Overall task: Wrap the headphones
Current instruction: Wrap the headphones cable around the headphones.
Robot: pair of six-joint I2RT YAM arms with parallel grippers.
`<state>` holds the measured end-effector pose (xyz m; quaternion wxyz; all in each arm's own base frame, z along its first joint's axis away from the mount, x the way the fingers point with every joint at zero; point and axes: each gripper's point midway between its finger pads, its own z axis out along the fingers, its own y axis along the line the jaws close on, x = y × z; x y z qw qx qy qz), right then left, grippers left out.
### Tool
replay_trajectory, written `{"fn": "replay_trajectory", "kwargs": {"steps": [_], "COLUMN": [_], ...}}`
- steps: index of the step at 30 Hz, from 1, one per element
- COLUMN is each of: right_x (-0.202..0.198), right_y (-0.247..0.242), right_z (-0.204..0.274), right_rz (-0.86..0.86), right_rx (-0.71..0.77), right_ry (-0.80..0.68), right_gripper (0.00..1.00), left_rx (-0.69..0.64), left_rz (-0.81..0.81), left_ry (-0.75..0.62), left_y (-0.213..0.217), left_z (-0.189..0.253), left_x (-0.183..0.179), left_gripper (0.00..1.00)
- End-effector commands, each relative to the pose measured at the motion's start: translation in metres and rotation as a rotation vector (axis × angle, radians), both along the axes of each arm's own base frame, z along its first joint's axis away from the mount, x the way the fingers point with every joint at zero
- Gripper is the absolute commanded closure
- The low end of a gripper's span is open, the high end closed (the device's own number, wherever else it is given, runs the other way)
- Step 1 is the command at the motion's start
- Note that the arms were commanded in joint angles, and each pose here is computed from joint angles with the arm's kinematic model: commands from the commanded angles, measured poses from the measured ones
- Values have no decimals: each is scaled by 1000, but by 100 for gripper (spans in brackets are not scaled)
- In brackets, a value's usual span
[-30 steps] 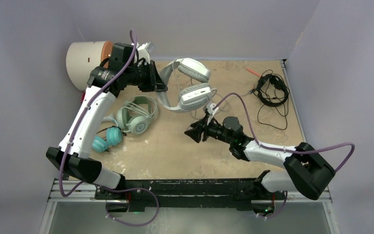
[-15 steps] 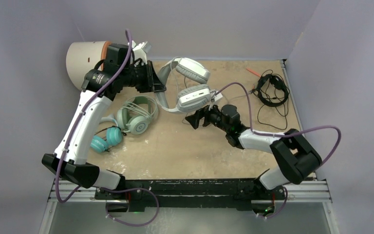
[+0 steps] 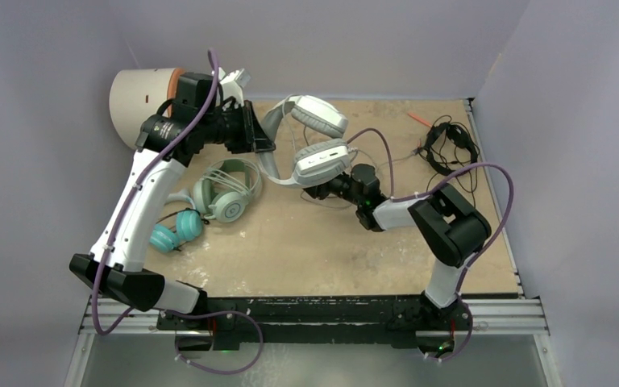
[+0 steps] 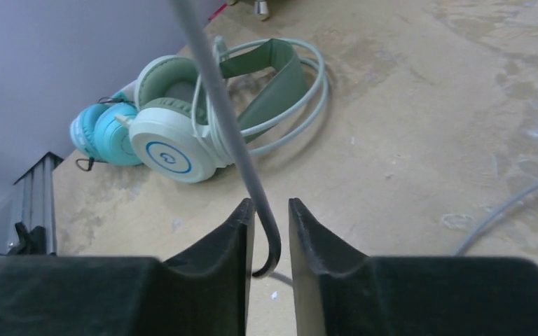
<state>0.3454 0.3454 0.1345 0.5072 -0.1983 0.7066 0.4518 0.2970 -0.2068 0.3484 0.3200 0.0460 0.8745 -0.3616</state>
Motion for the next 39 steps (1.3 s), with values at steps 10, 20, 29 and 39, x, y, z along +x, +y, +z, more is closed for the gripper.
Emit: {"fn": "replay_trajectory", "kwargs": {"steps": [10,20,29,39], "right_x": [-123,-233,-239,-226], "right_y": [17,23,41,59], "right_z": [12,31,81,45], "right_rz": [249,489,558,530], "right_rx": [62,5,16,8], "right_ry": [-89,-135,-49,-23], "right_gripper": [100,99,100,93], "left_rx": [3,187,246,-83], "left_rz": [113,358,438,302], "left_ry": [-99,-214,-240,-114], "left_y": [21,82,100,46], "left_z": [15,11,-38,-32], "left_x": [41,86,86,60], "left_gripper": [100,100,100,100]}}
